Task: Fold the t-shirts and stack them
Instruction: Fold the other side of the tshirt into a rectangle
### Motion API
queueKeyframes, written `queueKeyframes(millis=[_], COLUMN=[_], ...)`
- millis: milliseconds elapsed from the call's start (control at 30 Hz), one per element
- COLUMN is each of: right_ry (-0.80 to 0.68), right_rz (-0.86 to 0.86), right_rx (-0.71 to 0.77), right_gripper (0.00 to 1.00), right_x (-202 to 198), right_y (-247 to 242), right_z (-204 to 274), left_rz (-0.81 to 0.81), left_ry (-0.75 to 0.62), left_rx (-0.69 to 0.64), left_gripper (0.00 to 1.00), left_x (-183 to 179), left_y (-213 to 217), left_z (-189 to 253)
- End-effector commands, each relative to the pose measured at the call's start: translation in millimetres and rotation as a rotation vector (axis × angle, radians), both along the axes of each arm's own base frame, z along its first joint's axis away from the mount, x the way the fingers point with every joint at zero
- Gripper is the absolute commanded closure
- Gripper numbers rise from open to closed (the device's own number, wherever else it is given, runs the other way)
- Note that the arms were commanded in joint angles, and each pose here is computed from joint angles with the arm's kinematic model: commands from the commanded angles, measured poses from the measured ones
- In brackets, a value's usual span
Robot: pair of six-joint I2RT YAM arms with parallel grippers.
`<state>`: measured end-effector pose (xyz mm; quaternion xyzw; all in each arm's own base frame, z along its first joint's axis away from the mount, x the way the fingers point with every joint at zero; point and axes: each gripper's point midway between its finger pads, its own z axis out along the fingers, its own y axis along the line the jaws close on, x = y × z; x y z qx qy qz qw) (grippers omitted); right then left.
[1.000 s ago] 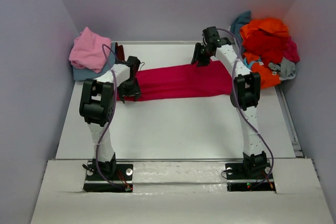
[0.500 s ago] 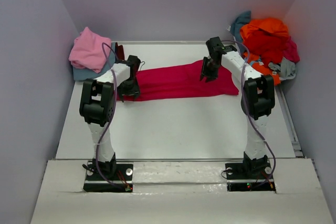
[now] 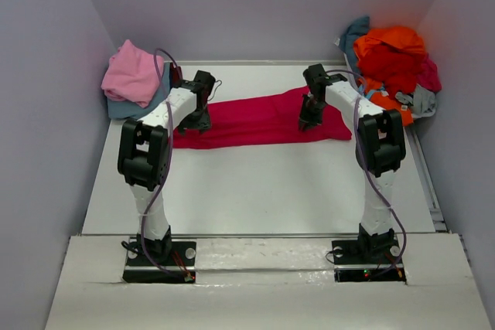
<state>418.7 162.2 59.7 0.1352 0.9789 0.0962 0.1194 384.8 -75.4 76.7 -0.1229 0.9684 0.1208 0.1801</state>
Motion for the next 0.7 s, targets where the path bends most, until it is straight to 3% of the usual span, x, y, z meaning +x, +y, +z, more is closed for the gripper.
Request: queueKeyframes(millis=[0,667], right_ry=[-0.066,-0.073], right_rz=[-0.007,0.003], right_rx=[0.014,0.008], right_gripper=[0.78,0.78], right_x=[12.2,6.9], right_y=[5.4,2.5], right_z=[17.0,23.3], left_rz=[0.007,0.076], left_ry=[-0.015,-0.024], left_rx=[0.023,0.101], left_gripper=[0.32,0.31], left_x=[-0.9,15.5], left_y=[5.2,14.0], left_z=[9.8,-3.4])
